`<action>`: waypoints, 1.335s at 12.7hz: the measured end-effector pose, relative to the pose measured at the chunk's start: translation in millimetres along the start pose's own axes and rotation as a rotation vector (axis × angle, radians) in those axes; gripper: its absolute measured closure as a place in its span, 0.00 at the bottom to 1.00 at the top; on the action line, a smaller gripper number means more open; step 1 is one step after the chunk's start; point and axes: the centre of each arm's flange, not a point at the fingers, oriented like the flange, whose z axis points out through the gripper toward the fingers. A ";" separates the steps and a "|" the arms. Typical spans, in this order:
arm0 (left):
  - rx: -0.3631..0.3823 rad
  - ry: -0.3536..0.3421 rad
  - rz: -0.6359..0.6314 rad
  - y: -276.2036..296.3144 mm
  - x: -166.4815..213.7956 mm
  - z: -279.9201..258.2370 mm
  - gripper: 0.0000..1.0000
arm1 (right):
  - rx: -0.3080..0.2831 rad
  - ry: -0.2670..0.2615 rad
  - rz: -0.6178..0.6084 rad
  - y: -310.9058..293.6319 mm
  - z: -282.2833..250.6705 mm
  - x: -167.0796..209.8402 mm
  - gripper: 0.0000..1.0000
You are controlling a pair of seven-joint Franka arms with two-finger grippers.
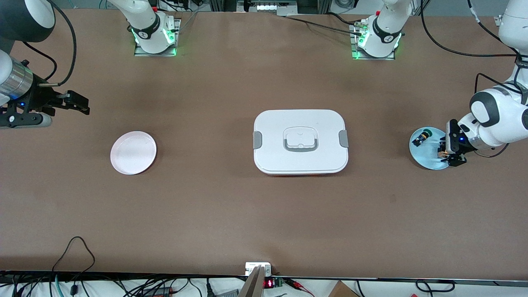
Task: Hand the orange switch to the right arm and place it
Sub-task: 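Carry the switch over the box with the left gripper while the right gripper approaches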
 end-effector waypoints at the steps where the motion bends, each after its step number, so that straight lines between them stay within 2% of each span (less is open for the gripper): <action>1: 0.001 0.000 0.000 -0.2 -0.1 -0.2 0.00 | 0.000 0.000 0.000 0.0 0.0 0.0 0.00; 4: 0.003 -0.002 0.001 -1.0 -0.6 -1.3 0.10 | 0.000 -0.001 0.000 -0.1 0.3 0.0 0.00; 6: 0.004 -0.002 0.008 -1.2 -0.7 -1.5 0.11 | 0.002 -0.004 -0.001 -0.8 0.5 -0.3 0.00; 7: 0.004 -0.002 0.011 -1.2 -0.8 -1.5 0.18 | 0.016 -0.008 -0.002 -3.4 0.8 -0.6 0.00; 8: 0.005 -0.003 0.014 -1.6 -1.1 -2.1 0.27 | 0.047 -0.009 -0.004 -8.7 0.8 -0.7 0.00; 10: 0.009 -0.005 0.027 -3.1 -2.0 -3.8 0.27 | 0.108 -0.011 -0.007 -19.6 0.5 -0.7 0.00; 13: 0.013 -0.001 0.032 -7.8 -3.2 -8.7 0.27 | 0.168 -0.025 -0.012 -32.5 7.1 2.7 0.00; 14: 0.009 0.029 0.014 -9.5 0.6 -9.0 0.27 | 0.200 -0.032 -0.012 -38.3 10.5 4.6 0.00; 17: -0.002 0.153 0.006 -33.6 28.1 -26.8 0.27 | 0.358 -0.044 0.000 -57.0 14.4 8.5 0.00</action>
